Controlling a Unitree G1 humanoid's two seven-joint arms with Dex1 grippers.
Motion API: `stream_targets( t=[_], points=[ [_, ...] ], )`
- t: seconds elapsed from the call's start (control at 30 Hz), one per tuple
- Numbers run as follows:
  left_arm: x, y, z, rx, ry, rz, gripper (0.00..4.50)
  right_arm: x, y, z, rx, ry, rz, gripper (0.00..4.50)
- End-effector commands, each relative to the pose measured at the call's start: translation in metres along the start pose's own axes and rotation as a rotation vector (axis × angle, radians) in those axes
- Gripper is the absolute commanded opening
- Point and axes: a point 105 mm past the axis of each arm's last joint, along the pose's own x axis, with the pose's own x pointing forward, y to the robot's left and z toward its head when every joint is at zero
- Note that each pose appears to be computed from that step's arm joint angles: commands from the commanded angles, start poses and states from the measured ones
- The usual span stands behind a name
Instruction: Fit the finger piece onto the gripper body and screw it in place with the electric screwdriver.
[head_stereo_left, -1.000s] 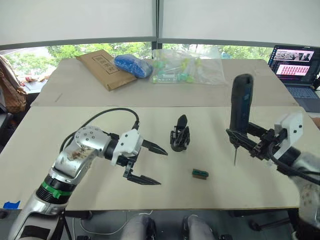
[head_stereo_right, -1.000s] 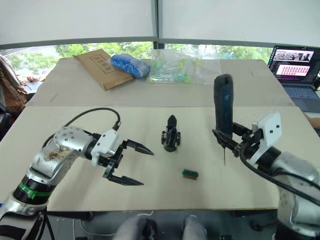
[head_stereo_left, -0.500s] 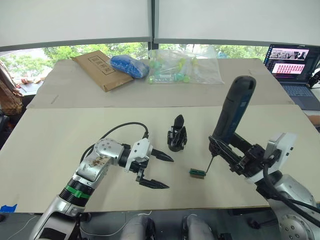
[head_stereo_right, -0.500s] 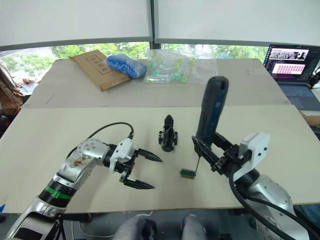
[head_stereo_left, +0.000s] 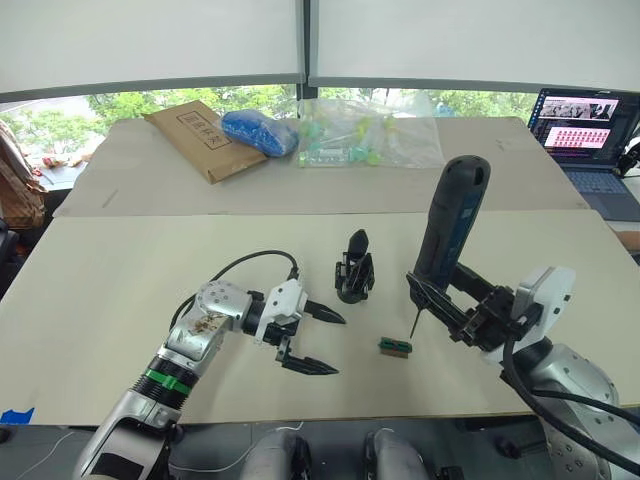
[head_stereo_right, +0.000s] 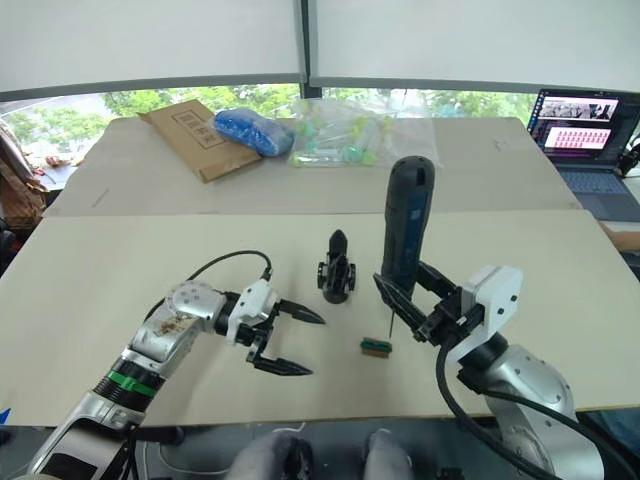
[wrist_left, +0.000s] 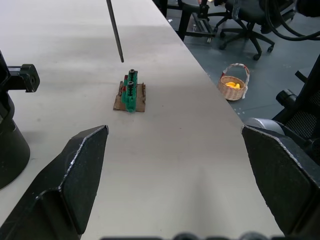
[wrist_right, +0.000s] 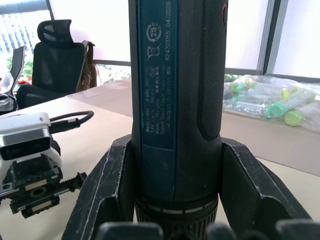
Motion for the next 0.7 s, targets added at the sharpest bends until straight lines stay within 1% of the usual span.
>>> stream_targets(
  t=[0.03, 0.27, 0.5, 0.7],
  points=[
    [0.0022, 0.0038, 0.0071, 0.06, 0.002, -0.004, 4.5, -0.0041, 0.0044, 0.016, -0.049, -0.068, 0.008, 1.9],
    [0.0062, 0.007, 0.0089, 0.072, -0.003, -0.006, 4.5, -0.0091, 0.0058, 0.0145, -0.042, -0.066, 0.003, 1.9],
    [0.0096, 0.008, 0.0095, 0.073, -0.007, -0.012, 4.5, -0.0049, 0.009, 0.023, -0.051, -0.089, 0.01, 1.9],
    [0.0118, 0.0099, 0.0093, 0.074, -0.005, -0.01, 4.5, -0.0022, 0.0124, 0.0239, -0.038, -0.086, 0.013, 1.9]
  ],
)
